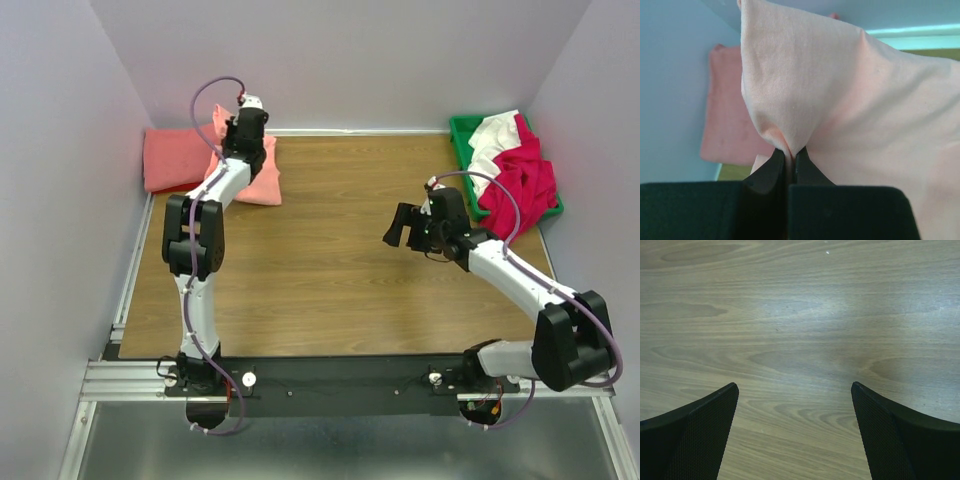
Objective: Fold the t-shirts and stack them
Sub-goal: Neatly place the folded tshirt to the corner
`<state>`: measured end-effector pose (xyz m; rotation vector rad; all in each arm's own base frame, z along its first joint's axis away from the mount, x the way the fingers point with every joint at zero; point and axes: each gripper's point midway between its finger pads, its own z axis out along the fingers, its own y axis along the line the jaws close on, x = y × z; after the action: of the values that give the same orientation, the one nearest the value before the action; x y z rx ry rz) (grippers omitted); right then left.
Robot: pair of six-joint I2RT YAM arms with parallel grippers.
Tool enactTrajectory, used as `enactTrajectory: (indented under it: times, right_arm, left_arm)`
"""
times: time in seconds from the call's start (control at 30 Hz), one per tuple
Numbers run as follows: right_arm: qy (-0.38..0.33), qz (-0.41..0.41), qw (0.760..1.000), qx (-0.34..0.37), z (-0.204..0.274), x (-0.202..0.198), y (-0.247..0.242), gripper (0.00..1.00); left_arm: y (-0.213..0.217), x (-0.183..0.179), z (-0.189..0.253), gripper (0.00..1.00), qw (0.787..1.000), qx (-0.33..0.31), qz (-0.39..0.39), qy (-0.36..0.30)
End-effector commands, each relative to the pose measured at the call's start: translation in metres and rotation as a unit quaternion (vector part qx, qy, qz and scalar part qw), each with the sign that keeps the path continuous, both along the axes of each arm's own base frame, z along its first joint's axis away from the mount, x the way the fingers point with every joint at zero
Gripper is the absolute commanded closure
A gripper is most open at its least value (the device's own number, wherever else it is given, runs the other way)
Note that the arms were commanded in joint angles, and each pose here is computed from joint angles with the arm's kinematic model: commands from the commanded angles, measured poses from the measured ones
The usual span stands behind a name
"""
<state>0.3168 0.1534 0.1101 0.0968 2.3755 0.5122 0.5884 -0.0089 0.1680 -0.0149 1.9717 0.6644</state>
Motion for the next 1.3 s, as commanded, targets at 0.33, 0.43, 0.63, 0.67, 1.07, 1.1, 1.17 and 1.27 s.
enactTrajectory:
  times: [0.33, 0.43, 0.63, 0.67, 1.07, 1.1, 1.17, 1.27]
  right_arm:
    - [0.037, -0.029, 0.998, -0.052, -0.028, 0.012, -0.016, 0.00]
    - [0.041, -0.030, 0.997, -0.054, -0.030, 0.013, -0.017, 0.00]
    - [0.042, -0.039, 0.996, -0.062, -0.032, 0.017, -0.020, 0.00]
    - [0.044, -0.039, 0.996, -0.063, -0.033, 0.017, -0.020, 0.00]
    - [0.049, -0.043, 0.996, -0.054, -0.033, 0.020, -0.016, 0.00]
    - [0.051, -0.044, 0.996, -0.054, -0.033, 0.020, -0.017, 0.00]
    - [0.055, -0.046, 0.996, -0.055, -0.035, 0.020, -0.017, 0.00]
    - [0.057, -0.046, 0.996, -0.055, -0.035, 0.022, -0.016, 0.00]
  left_arm:
    - [0.041, 0.027, 0.098, 1.00, 0.994, 0.062, -0.017, -0.094]
    - [0.045, 0.027, 0.113, 1.00, 0.992, 0.064, -0.015, -0.106]
    - [0.046, 0.026, 0.138, 1.00, 0.990, 0.048, -0.021, -0.133]
    - [0.046, 0.026, 0.141, 1.00, 0.989, 0.046, -0.023, -0.138]
    - [0.077, 0.052, 0.153, 1.00, 0.984, 0.006, -0.035, -0.175]
    - [0.083, 0.056, 0.147, 1.00, 0.984, 0.007, -0.036, -0.172]
    - [0.086, 0.060, 0.140, 1.00, 0.985, 0.008, -0.039, -0.166]
    - [0.102, 0.066, 0.119, 1.00, 0.989, 0.013, -0.036, -0.146]
